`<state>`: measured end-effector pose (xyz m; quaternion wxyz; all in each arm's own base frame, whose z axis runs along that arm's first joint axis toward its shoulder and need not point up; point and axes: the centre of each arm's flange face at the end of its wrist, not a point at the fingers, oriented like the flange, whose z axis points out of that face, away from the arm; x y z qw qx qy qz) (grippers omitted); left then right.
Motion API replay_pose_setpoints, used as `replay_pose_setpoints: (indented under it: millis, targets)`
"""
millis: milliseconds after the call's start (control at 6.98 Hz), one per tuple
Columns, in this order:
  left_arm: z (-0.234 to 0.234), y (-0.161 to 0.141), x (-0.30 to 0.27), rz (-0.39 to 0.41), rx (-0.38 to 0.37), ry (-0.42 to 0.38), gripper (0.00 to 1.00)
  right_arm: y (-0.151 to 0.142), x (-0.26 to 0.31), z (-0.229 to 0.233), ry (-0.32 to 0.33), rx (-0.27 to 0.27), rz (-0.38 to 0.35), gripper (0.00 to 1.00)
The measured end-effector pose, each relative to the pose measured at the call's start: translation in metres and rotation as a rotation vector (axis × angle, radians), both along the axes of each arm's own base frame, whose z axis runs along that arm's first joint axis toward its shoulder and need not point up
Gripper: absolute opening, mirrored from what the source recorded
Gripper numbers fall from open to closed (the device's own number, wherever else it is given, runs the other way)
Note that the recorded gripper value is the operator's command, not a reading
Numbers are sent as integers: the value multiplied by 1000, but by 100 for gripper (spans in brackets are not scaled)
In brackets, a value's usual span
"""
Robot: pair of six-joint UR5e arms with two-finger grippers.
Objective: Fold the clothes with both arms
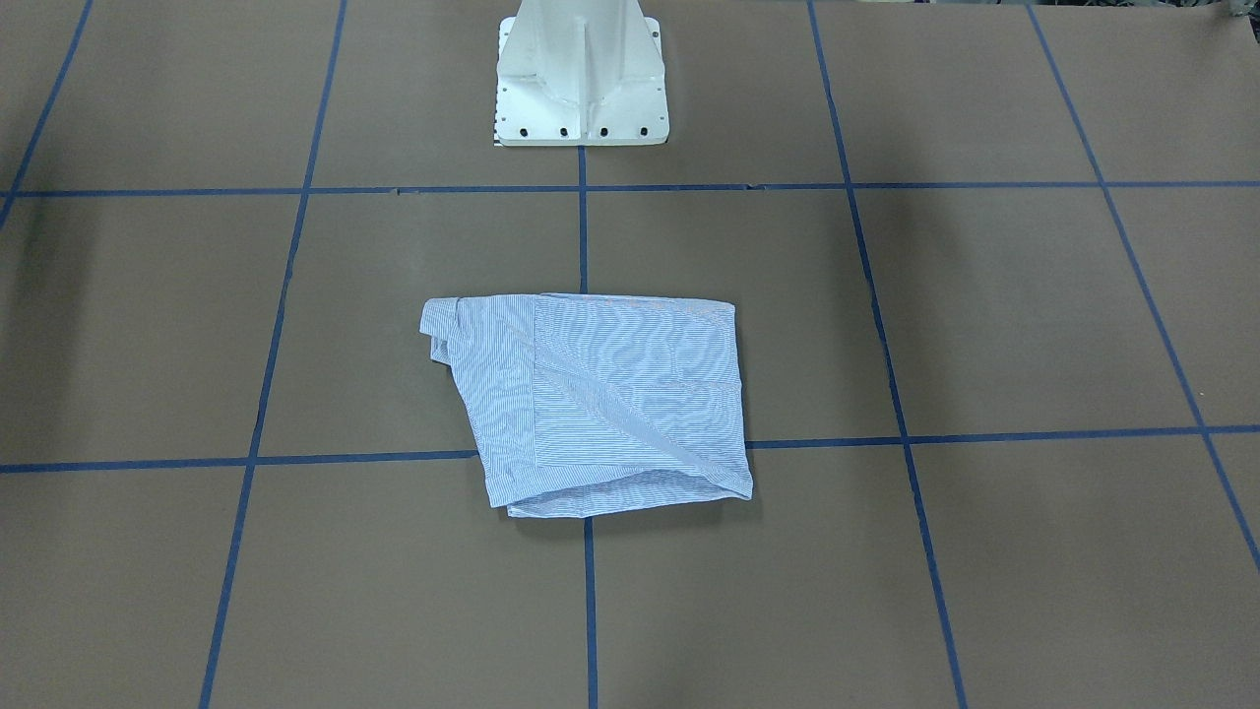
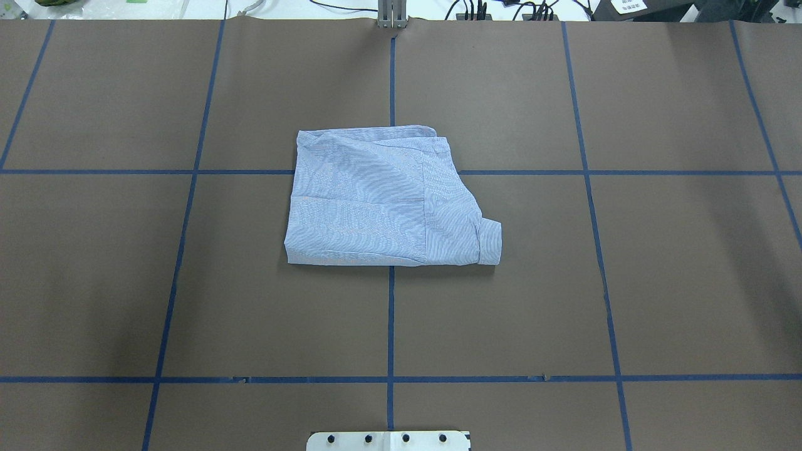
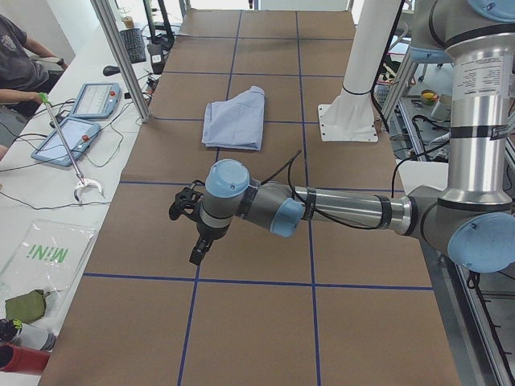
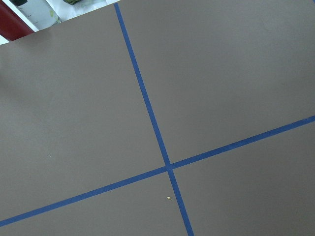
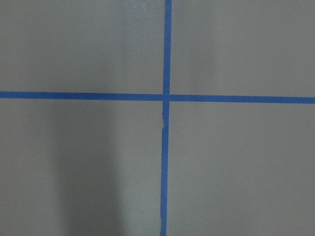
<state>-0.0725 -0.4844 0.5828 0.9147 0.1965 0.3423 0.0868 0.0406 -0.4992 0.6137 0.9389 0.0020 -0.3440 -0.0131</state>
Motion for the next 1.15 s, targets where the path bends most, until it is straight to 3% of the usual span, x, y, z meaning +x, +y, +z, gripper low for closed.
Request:
replay_pose_setpoints:
  millis: [1146]
  targets:
    - [2, 2, 0, -4, -7, 3, 100, 4, 0, 6, 0, -17, 5, 100]
